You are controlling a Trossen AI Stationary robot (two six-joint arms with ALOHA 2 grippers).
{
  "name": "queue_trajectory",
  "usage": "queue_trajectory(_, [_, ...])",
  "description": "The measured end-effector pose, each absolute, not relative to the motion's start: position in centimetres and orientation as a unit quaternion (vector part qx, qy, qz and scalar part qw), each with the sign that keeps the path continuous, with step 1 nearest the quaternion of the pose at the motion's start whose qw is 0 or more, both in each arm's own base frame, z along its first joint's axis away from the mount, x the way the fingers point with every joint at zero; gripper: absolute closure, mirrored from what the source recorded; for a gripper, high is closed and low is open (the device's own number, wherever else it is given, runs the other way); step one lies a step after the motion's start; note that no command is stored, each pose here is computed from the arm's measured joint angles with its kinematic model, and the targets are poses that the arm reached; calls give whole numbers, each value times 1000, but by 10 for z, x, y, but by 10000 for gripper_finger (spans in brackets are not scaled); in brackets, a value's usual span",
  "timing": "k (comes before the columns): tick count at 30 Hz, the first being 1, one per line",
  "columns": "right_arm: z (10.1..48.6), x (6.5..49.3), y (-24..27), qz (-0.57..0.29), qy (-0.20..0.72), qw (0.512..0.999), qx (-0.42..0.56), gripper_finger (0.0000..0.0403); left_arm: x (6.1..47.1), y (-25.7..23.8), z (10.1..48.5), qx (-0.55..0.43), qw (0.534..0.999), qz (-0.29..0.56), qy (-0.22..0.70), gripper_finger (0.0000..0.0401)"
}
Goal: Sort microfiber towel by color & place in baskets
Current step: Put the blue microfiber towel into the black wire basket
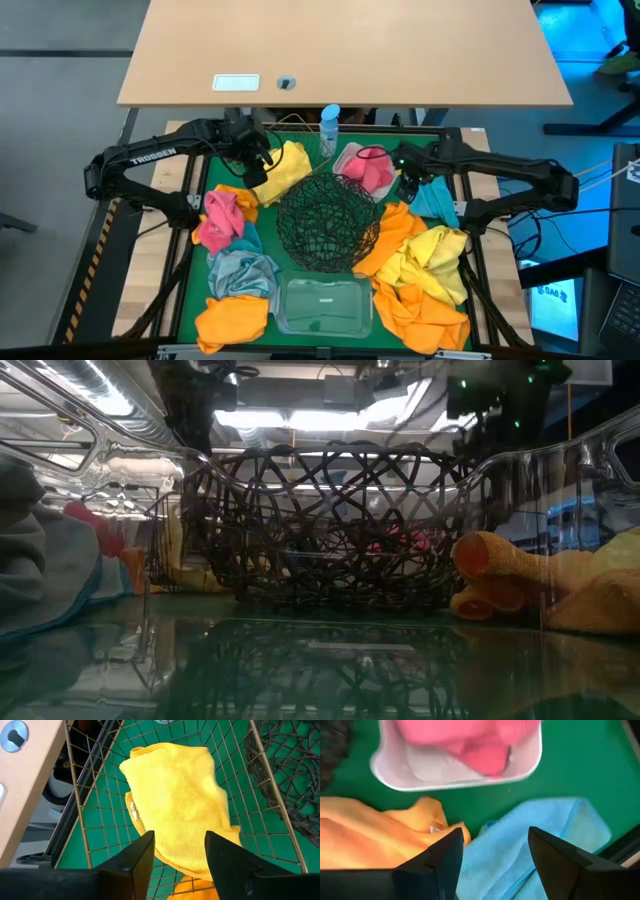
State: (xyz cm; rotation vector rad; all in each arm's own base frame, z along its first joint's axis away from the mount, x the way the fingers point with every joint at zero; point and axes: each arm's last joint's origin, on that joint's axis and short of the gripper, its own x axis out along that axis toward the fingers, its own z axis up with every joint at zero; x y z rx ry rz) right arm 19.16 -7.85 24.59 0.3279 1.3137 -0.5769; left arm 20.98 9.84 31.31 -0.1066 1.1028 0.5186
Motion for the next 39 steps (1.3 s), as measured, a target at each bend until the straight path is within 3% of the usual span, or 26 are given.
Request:
queue_trajectory(9, [209,168,-93,-371,612,674,182,180,210,99,313,-50,820,244,516,230])
queue_trajectory(17, [175,152,-98,-389,614,654,209,180,210,99,313,-50,820,244,515,230])
queue_trajectory(31, [159,148,-97,-383,600,660,239,181,210,98,313,-52,822,240,514,230])
queue_trajectory(35, [148,144,-94,-380,599,660,246,201,210,98,313,-52,822,240,514,230])
queue_trajectory(39, [144,143,-92,-381,596,661,249,249,210,98,313,-52,822,240,514,230])
